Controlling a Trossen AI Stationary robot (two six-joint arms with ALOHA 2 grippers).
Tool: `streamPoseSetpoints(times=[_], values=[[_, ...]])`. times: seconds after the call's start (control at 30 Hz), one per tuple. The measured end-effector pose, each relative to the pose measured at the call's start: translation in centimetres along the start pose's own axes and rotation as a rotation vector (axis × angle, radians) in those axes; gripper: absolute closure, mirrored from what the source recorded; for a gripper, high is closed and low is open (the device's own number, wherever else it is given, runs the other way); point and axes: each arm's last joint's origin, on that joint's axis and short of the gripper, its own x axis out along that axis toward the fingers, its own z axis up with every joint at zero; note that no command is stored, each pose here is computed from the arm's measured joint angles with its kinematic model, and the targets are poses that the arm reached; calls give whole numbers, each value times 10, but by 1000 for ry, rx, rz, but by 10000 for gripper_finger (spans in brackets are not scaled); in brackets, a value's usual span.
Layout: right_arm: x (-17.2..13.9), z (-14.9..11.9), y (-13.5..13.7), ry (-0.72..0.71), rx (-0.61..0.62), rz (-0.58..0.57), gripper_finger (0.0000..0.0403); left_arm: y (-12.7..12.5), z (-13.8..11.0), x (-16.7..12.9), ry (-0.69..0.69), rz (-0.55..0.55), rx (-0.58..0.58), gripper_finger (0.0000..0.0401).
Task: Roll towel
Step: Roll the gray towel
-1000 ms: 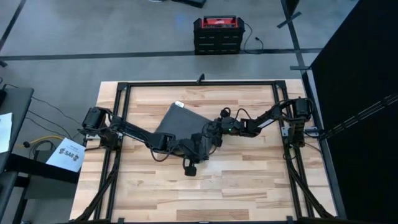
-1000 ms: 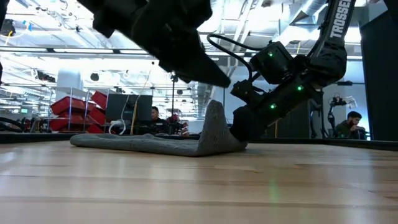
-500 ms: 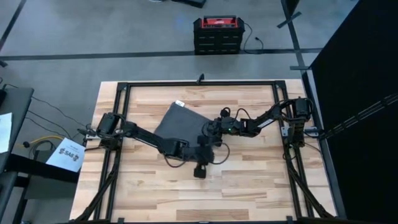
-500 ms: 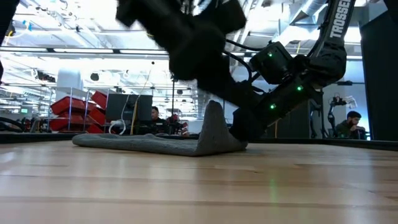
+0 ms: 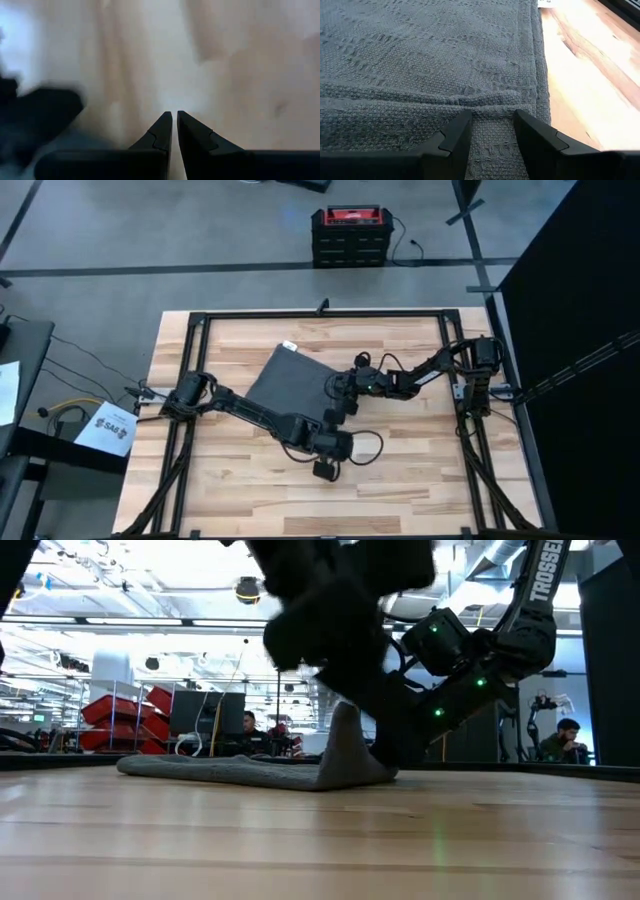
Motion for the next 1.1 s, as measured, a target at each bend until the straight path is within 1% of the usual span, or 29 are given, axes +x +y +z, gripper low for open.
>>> streamPoseSetpoints(times=[0.07,0.17,0.27,0.33,0.53,0.67,0.83,0.9,1.03,1.1], values=[[0,0,0,1,-1,-1,262,3,-2,-2,31,67,-18,386],[0,0,1,2,-23,0,262,6,-13,-7,133,168,-28,386],[0,0,1,2,-30,1,262,8,-20,-11,200,209,-61,386],[0,0,1,2,-30,1,262,9,-22,-11,215,217,-90,386],[-3,2,1,-2,-53,4,262,6,-35,-5,255,225,-125,386],[-12,10,1,-11,-70,14,262,0,-51,6,272,179,-172,386],[-24,26,0,-79,-99,16,262,-3,-65,14,263,183,-211,386],[-30,28,2,-97,-129,21,262,-4,-70,17,249,189,-220,386],[-42,37,13,-178,-185,49,262,-6,-76,22,227,195,-235,386],[-46,34,18,-176,-203,66,262,-6,-79,24,233,197,-243,386]])
